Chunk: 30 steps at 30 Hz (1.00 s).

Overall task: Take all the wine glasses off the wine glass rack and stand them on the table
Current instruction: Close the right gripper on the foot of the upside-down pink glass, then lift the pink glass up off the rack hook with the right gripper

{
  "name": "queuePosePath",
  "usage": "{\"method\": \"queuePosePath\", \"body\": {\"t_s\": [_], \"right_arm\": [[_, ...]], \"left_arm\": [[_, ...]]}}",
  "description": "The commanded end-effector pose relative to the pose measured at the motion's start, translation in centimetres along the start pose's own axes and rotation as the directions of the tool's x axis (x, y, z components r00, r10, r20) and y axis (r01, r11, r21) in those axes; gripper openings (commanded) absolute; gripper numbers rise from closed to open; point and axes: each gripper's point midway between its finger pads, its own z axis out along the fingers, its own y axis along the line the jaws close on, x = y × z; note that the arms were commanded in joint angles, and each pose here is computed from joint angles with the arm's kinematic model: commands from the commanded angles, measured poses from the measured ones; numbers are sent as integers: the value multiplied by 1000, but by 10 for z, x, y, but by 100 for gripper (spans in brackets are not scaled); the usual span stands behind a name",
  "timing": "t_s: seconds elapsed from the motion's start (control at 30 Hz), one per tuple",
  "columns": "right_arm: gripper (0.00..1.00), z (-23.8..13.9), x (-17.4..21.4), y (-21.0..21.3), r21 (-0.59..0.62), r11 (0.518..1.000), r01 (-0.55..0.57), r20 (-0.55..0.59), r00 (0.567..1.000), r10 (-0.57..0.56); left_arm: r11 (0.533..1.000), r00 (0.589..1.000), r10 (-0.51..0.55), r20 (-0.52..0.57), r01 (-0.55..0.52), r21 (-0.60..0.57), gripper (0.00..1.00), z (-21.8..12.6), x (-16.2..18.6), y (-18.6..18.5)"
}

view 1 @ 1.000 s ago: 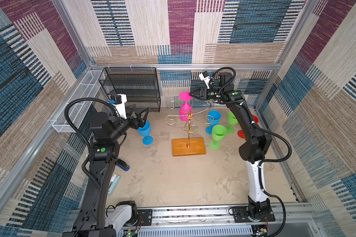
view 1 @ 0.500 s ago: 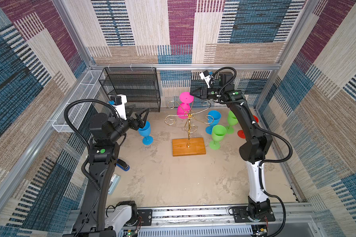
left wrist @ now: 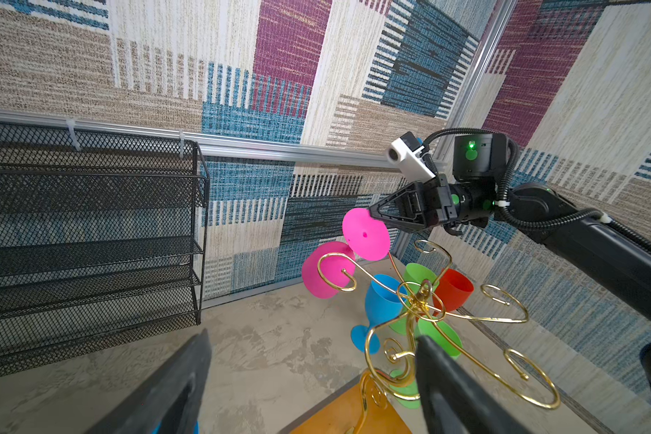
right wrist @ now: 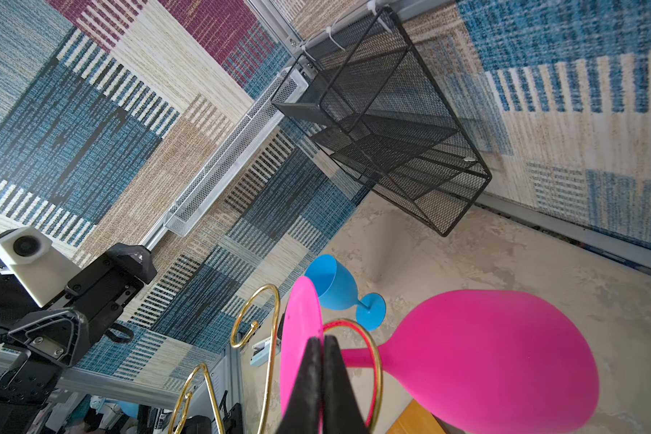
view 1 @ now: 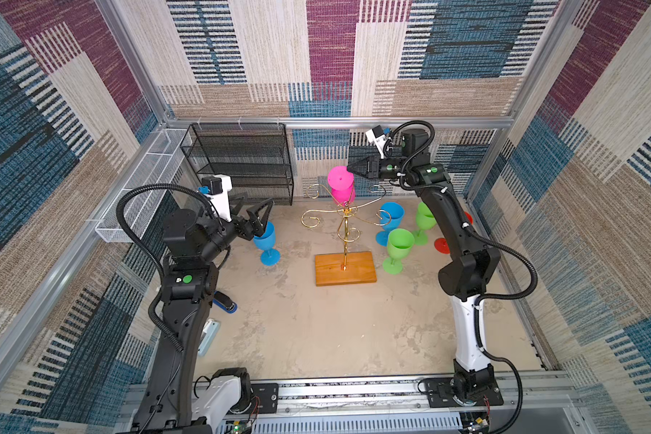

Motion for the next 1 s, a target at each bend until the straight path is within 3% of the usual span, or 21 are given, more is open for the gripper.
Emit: {"method": "queuePosePath", "body": {"t_s": [0.0, 0.97], "right_arm": [[0, -3, -8, 12, -24, 1000, 15, 20, 1000, -15], [0, -15, -27, 20, -14, 1000, -19, 91, 996, 21]], "left_arm": [[999, 999, 39, 32, -39, -1, 87, -1, -8, -1], [999, 998, 51, 49, -51, 2, 87, -7, -13, -6]]}}
